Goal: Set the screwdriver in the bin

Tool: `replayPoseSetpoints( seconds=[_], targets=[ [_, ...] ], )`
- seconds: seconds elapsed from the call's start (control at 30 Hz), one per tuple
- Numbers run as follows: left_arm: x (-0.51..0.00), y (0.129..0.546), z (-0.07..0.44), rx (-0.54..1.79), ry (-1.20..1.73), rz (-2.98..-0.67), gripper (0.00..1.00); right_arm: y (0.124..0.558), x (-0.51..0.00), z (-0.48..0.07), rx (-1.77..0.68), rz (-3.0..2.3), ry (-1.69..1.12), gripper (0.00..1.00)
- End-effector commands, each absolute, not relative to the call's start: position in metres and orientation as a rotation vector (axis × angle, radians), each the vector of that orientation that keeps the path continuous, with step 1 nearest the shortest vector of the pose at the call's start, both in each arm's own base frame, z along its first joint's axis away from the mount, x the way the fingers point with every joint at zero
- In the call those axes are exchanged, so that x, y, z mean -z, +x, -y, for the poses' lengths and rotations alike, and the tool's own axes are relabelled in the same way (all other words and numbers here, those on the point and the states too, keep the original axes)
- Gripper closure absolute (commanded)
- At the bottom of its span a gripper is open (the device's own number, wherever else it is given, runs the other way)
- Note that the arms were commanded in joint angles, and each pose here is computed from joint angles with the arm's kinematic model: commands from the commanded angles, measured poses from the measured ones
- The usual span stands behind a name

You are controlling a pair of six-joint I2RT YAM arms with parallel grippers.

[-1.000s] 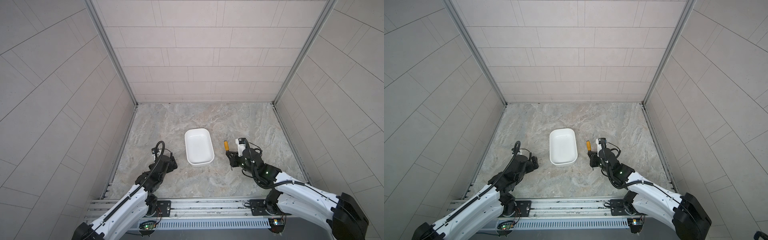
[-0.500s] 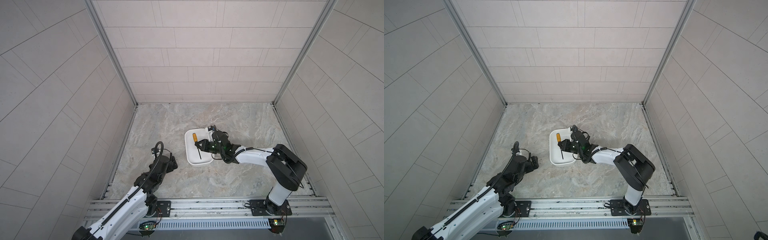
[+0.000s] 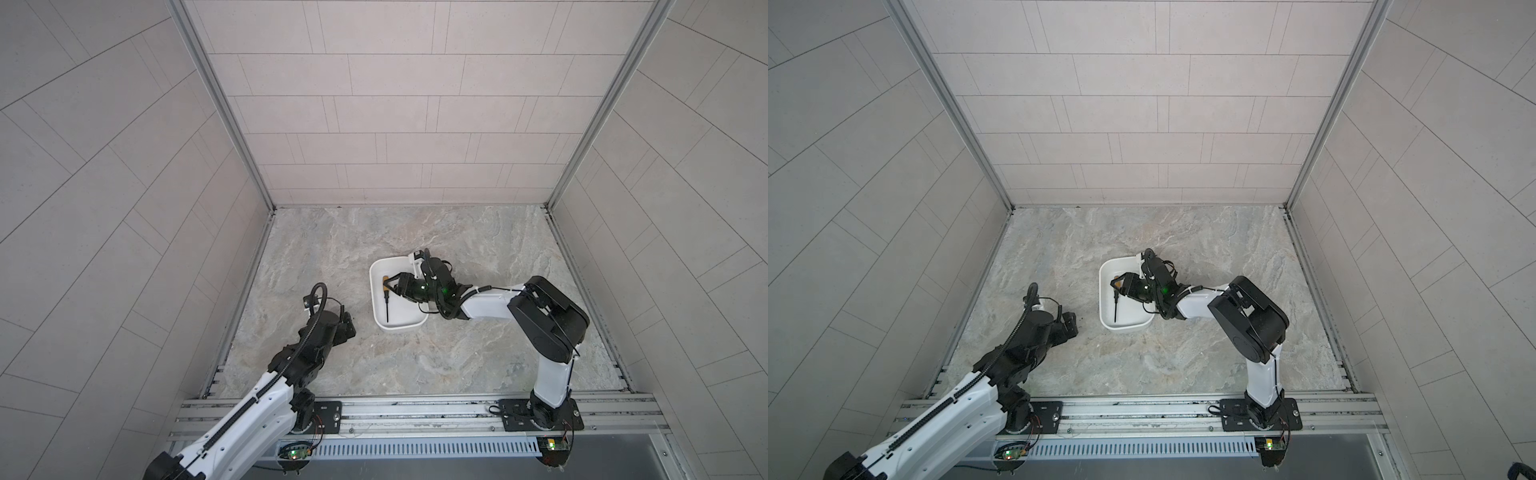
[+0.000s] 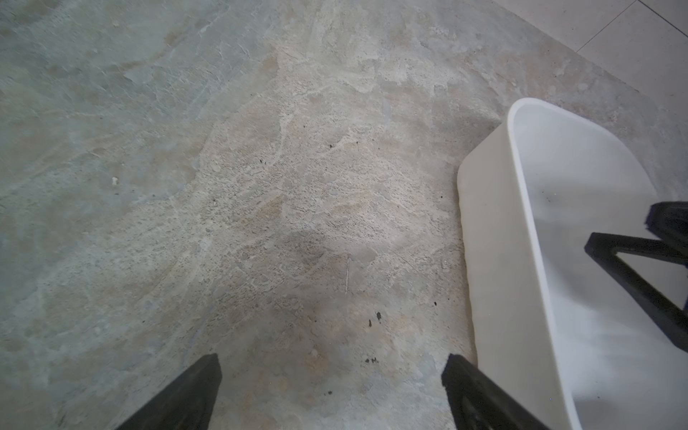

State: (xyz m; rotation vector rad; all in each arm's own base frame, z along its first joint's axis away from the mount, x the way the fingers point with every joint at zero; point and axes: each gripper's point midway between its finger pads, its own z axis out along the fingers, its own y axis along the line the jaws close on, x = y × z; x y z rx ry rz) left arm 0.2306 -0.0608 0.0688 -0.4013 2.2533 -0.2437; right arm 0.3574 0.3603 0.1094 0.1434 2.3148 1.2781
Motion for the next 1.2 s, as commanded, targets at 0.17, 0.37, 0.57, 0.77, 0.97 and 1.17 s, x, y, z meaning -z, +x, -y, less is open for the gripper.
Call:
replayPoseSetpoints(
  seconds=[0.17, 0.37, 0.57, 0.77, 0.97, 1.17],
  targets=[
    [-0.069, 0.232, 0.061, 0.228, -0.393, -2.264, 0.0, 0.359, -0.21, -0.239, -0.469, -2.24, -0.033, 0.12],
    [-0.068, 0.233, 0.061, 0.222, -0.394, -2.269, 0.0, 0.34, -0.249, -0.097, 0.243, -1.9, 0.088, 0.01],
    [-0.066, 0.234, 0.062, 0.222, -0.396, -2.277, 0.0, 0.329, -0.232, -0.011, 0.389, -1.863, 0.311, 0.01],
    [-0.064, 0.234, 0.064, 0.226, -0.389, -2.292, 0.0, 0.34, -0.195, 0.028, 0.5, -1.872, 0.369, 0.01],
    [-0.062, 0.235, 0.067, 0.231, -0.376, -2.308, 0.0, 0.359, -0.141, 0.025, 0.647, -1.8, 0.182, 0.0],
    [-0.062, 0.236, 0.068, 0.23, -0.377, -2.311, 0.0, 0.374, -0.122, 0.018, 0.64, -1.787, 0.108, 0.0]
  ],
)
